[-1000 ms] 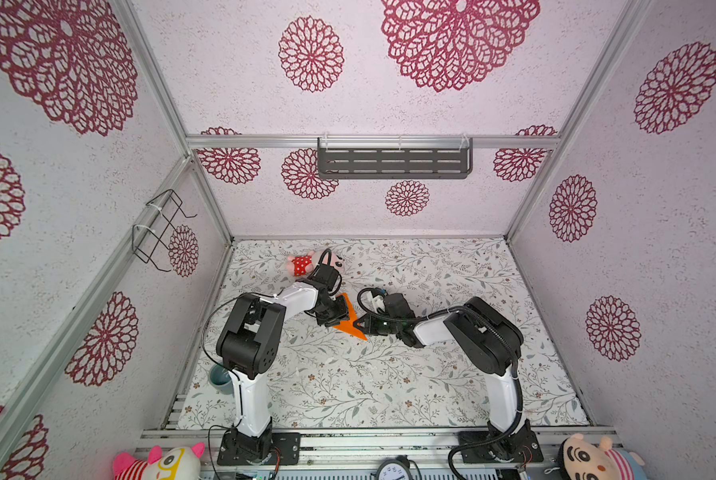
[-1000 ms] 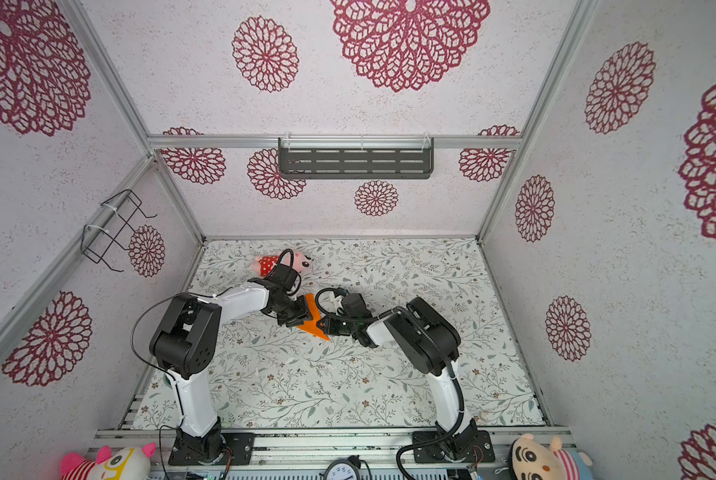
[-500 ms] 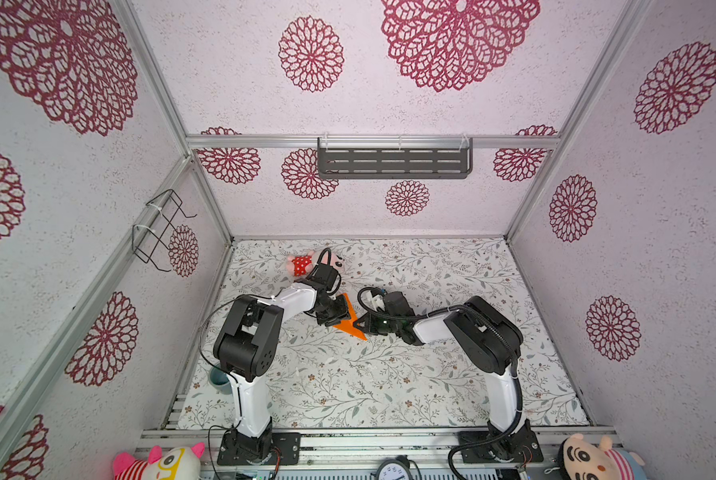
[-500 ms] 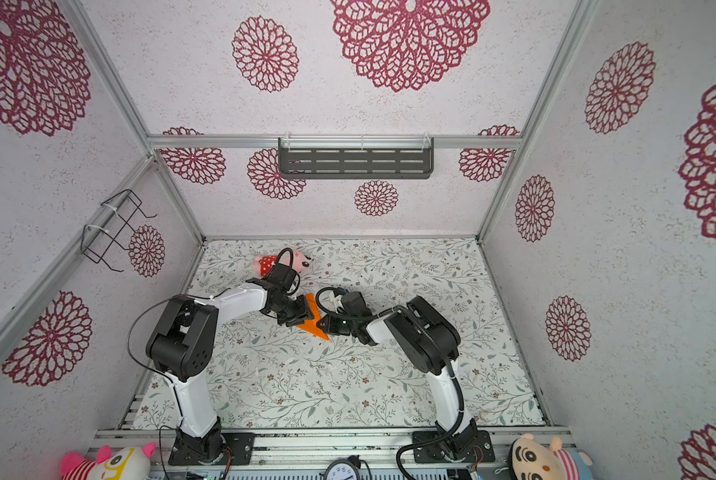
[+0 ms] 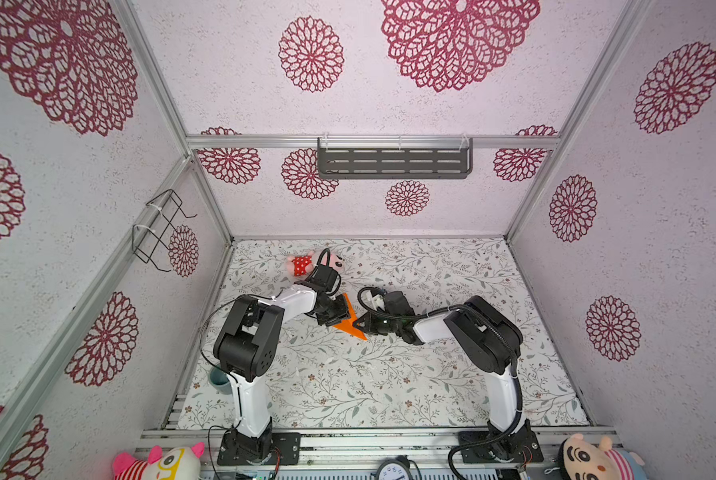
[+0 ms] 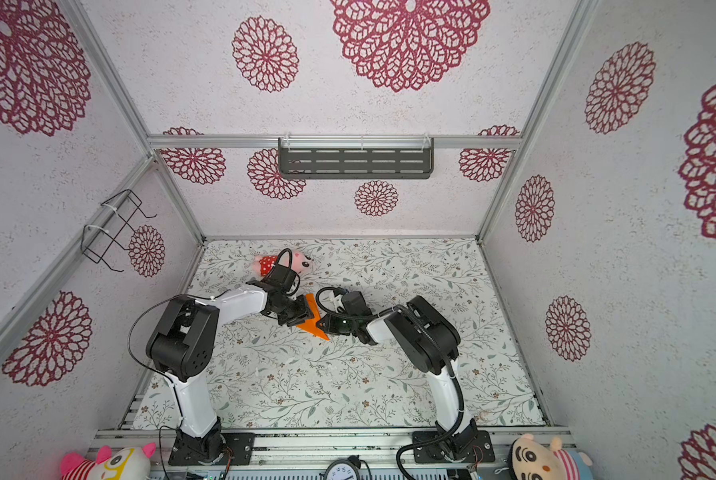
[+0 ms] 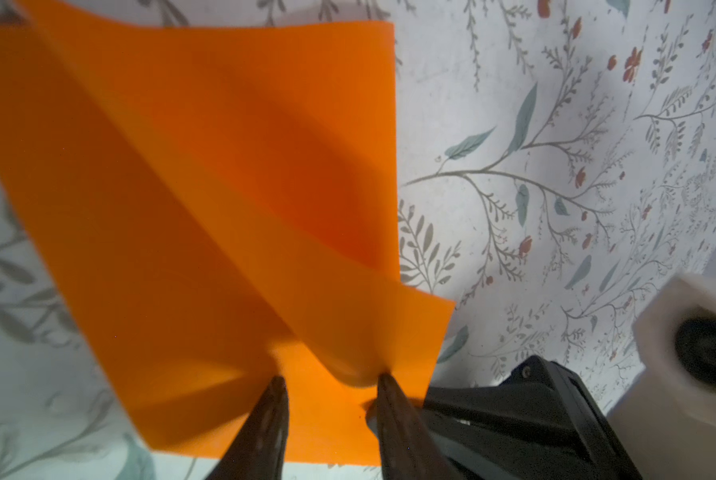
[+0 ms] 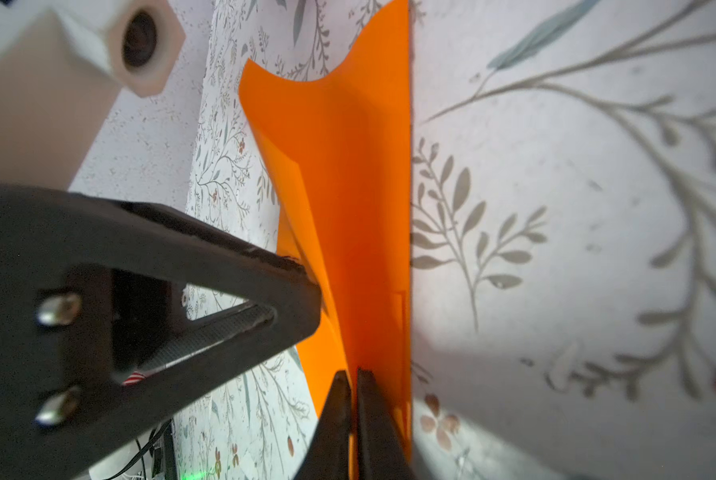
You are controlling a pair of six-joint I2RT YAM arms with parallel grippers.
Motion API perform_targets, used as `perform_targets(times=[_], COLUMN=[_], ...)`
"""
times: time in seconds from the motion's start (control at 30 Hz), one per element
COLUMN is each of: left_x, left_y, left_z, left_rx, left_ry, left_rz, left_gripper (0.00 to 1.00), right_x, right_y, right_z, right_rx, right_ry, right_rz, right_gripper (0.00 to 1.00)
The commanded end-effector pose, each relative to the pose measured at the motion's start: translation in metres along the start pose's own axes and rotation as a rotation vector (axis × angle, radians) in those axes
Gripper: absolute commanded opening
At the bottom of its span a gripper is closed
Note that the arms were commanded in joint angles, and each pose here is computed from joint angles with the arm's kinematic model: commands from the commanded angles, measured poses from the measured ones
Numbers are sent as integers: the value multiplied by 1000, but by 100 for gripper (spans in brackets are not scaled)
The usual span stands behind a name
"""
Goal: Fold a paper plane with a square sheet of paper (pick it up from the middle)
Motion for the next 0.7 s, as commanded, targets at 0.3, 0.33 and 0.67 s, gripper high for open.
perform_targets(times=[0.3, 0.33, 0.67], left_x=[13, 13, 0], left_y=[-21, -20, -9], left_z=[37, 37, 16], left_rx=[-220, -221, -117], left_ry=[52, 52, 14], left_rz=[81, 81, 33], left_gripper=[30, 29, 29], right_x=[2, 1, 1], right_y=[0, 0, -5], right_z=[-10, -8, -7], right_rx=[47, 46, 59], right_ry=[-28, -19, 47], right_rz=[23, 24, 71], right_gripper=[17, 17, 13])
Point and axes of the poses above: each gripper's point midway between its finger pads, its own y axis back along the fingers, its own z axis along the line the jaws close on, x = y × z, the point moved 3 cm from there along y, back along the fingers, and after that the axes turned 9 degrees about -y, right-handed, at the moved point
